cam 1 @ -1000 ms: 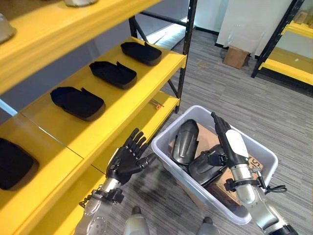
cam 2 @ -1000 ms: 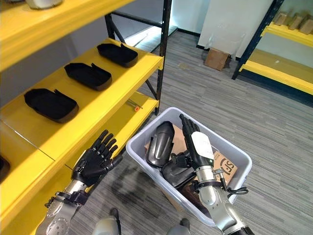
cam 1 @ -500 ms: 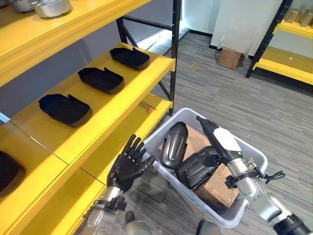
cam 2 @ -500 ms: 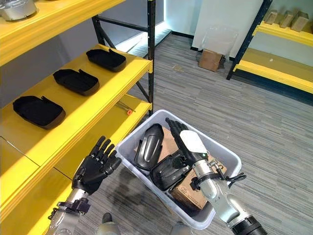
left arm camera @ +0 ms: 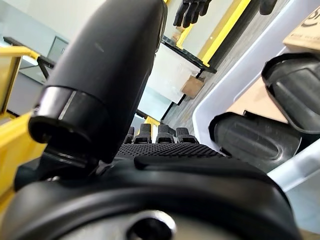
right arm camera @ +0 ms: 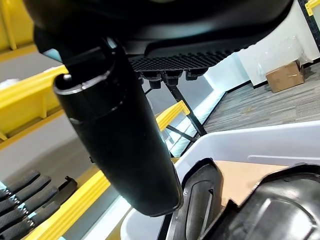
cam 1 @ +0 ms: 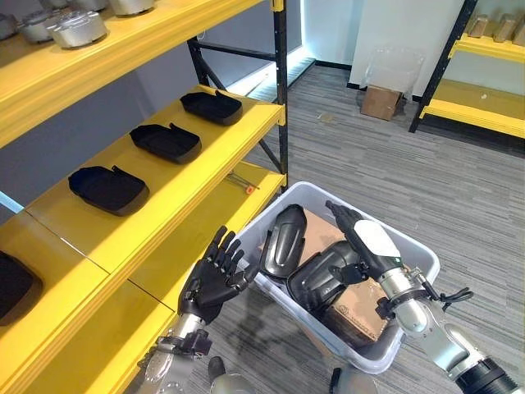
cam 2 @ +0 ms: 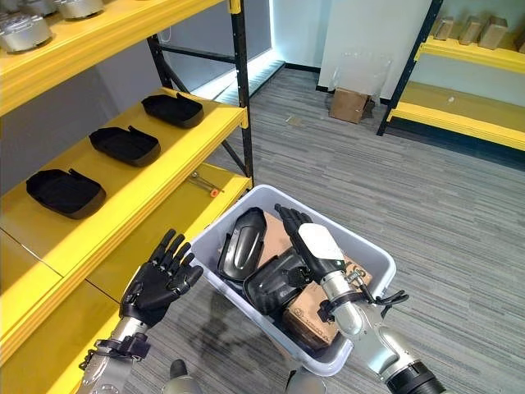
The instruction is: Move parts from the plastic box to the shelf.
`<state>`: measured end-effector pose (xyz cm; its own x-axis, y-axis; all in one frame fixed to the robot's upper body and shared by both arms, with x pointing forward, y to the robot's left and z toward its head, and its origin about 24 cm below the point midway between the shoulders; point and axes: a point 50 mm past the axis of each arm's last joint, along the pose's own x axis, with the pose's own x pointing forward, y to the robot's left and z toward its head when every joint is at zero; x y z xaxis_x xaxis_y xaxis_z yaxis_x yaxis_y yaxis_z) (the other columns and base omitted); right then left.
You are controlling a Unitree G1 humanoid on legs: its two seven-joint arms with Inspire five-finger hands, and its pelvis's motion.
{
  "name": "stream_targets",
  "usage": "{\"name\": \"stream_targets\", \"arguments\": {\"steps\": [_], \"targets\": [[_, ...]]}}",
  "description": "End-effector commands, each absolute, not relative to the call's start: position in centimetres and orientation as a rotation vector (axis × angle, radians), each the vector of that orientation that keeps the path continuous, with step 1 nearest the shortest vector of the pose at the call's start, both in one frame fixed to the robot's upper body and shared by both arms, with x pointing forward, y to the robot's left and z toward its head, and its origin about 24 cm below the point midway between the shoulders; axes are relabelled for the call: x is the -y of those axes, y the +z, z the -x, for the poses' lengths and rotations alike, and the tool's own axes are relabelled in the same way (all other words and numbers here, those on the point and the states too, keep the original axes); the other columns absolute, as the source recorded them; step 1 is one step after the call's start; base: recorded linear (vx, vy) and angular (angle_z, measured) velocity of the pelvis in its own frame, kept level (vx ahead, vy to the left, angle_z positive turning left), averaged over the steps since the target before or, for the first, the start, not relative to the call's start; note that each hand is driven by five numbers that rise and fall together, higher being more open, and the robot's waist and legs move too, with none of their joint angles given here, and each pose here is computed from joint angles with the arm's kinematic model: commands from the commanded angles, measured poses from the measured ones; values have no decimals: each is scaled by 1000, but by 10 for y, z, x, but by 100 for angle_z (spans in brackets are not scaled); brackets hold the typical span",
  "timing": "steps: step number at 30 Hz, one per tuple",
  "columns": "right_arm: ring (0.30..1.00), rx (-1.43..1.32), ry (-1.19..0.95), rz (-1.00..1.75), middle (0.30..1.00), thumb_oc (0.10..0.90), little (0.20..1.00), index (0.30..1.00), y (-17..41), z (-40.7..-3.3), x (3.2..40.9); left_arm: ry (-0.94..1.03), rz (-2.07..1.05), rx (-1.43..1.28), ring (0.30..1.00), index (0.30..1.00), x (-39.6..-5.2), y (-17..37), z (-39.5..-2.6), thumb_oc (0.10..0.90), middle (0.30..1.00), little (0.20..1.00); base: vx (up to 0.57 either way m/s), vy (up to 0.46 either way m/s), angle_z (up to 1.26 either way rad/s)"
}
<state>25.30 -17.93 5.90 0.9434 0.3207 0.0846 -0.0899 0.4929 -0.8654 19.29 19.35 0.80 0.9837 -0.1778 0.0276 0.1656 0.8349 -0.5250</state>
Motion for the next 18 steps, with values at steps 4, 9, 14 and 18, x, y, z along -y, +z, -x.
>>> {"name": "stream_targets", "arguments": {"steps": [4, 9, 14, 18], "targets": [[1000, 502, 187, 962, 1000, 900, 1000, 1000, 110, -267, 164, -355, 459, 245, 1000, 1000, -184, 61, -225, 900, 1000, 1000, 66, -142, 23], [1000, 509, 174, 983, 1000, 900, 1000, 1000, 109, -262, 166, -389, 472, 272, 1000, 1000, -182, 65, -219, 900, 1000, 1000, 161, 236, -32], [1000, 506, 199, 988, 1000, 900, 1000, 1000, 108, -253, 174, -399, 494, 241, 1000, 1000, -184, 57, -211, 900, 1000, 1000, 265, 322, -62], [1000, 451, 182, 972, 1000, 900, 1000, 1000, 103, -251, 181, -410, 498, 207, 1000, 1000, -180, 55, -217, 900, 1000, 1000, 185, 186, -69]]}}
